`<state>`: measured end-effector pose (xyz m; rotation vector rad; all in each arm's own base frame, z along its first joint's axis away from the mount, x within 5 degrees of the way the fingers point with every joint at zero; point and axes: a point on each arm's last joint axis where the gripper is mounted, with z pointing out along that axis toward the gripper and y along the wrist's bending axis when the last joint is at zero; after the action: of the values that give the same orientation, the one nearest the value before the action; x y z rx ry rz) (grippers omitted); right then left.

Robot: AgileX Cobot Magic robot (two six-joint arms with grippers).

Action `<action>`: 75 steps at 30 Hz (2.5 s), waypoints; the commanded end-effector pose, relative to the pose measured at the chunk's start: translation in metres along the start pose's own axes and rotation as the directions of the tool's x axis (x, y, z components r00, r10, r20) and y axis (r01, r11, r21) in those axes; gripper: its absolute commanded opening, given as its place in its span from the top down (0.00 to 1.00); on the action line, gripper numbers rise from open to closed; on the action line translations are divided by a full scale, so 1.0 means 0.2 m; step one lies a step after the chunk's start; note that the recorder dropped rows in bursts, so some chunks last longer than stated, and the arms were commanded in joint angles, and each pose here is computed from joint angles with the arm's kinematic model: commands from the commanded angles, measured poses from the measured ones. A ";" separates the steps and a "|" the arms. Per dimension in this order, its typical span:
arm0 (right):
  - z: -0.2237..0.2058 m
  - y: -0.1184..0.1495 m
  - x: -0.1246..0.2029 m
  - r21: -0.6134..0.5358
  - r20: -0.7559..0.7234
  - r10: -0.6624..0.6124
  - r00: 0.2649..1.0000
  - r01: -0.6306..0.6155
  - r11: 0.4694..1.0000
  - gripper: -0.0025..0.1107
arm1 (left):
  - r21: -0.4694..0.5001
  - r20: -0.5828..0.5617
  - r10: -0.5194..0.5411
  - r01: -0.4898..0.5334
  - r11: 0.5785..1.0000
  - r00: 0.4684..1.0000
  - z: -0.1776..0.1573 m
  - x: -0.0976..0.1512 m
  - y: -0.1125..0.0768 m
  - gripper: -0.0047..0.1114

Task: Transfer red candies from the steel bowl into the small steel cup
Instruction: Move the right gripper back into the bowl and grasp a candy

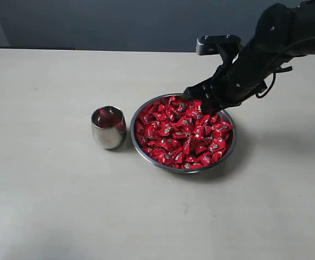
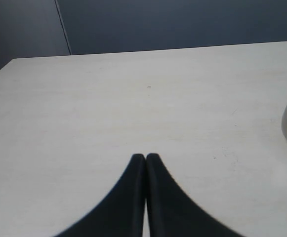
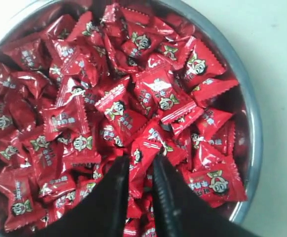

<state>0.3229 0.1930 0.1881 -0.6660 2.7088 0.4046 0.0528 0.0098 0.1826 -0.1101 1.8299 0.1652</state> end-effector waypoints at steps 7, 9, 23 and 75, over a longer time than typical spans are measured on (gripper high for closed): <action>0.19 -0.03 0.06 -0.029 -0.112 0.101 0.989 -0.105 0.994 0.82 | -0.003 0.012 -0.001 0.001 1.000 1.000 0.00 0.00 0.00 0.96; 0.21 -0.03 0.06 -0.031 -0.123 0.109 0.986 -0.114 0.993 0.82 | -0.003 0.012 -0.001 0.001 1.000 1.000 0.00 0.00 0.00 0.96; 0.22 -0.02 0.06 -0.041 -0.127 0.173 0.977 -0.179 0.983 0.59 | -0.003 0.012 -0.001 0.001 1.000 1.000 0.00 0.00 0.00 0.96; 0.24 -0.05 0.03 -0.014 -0.052 0.135 0.989 -0.136 0.991 0.99 | -0.003 0.012 -0.001 0.001 1.000 1.000 0.00 0.00 0.00 0.96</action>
<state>0.3317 0.2013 0.1263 -0.4936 2.8639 0.4542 0.0528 0.0098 0.1826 -0.1101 1.8299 0.1652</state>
